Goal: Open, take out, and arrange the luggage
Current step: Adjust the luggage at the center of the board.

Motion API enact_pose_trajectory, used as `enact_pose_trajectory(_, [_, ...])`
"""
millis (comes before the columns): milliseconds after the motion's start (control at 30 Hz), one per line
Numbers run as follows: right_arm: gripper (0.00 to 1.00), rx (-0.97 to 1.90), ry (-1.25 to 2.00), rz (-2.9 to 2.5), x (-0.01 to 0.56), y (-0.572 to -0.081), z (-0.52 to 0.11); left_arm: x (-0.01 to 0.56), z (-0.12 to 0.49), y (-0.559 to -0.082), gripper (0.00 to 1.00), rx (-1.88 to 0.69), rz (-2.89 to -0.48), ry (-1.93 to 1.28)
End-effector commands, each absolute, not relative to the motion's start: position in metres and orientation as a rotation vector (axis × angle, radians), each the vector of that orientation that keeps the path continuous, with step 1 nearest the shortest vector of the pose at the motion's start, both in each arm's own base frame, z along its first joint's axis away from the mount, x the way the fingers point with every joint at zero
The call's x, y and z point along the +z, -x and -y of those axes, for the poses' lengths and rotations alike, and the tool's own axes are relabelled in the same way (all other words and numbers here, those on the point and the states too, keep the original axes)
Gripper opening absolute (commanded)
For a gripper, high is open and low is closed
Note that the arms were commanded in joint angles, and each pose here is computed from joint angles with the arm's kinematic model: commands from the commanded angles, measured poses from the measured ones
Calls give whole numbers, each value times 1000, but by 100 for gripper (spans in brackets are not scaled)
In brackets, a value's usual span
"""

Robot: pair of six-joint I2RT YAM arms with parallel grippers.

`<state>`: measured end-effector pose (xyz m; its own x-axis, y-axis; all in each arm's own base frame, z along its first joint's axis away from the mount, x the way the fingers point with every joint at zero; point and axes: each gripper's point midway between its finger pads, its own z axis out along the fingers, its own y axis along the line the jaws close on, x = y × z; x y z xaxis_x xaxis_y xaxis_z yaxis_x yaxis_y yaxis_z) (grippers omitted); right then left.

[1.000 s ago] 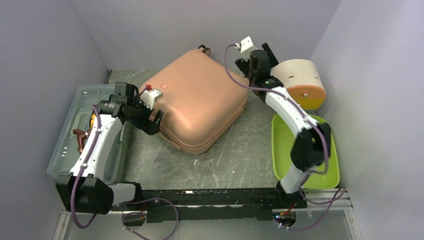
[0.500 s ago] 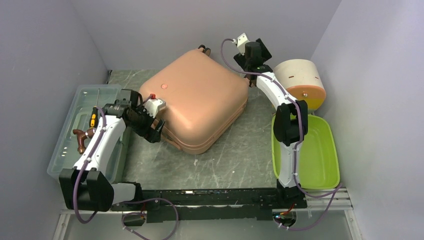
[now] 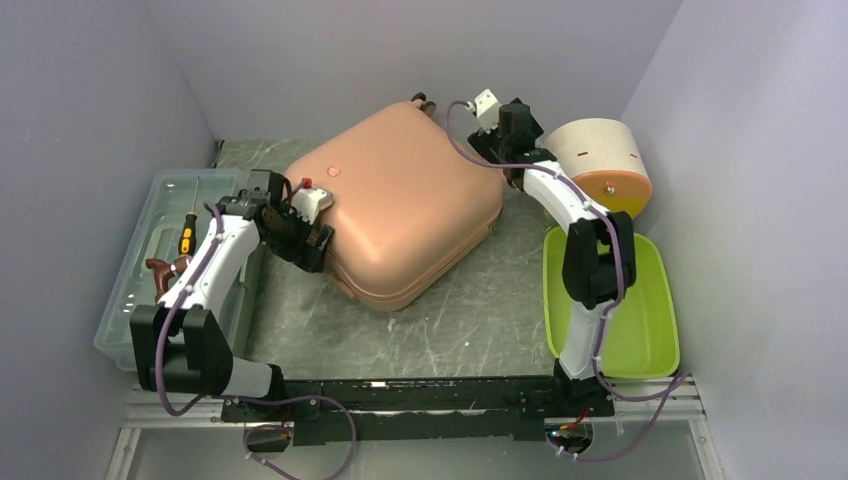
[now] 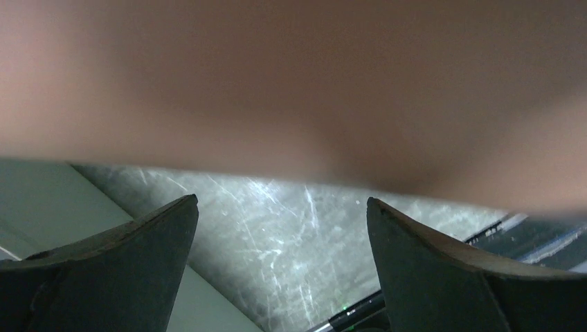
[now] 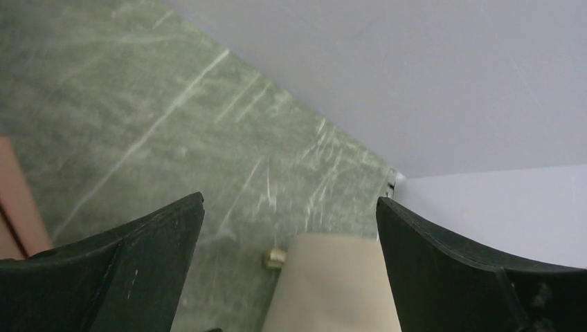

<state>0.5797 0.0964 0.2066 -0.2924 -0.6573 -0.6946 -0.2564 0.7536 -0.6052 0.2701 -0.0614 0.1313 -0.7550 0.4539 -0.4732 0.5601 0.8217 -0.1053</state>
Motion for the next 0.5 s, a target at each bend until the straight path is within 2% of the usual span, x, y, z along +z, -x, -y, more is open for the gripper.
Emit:
enact_pose_trajectory(0, [98, -339, 881, -1972, 198, -516, -107, 145, 54, -321, 97, -222, -2523, -617])
enact_pose_trajectory(367, [98, -135, 1063, -2020, 174, -426, -160, 169, 59, -406, 97, -199, -2502, -541])
enact_pose_trajectory(467, [99, -77, 1095, -2033, 163, -407, -177, 176, 63, -417, 96, -225, -2510, -534])
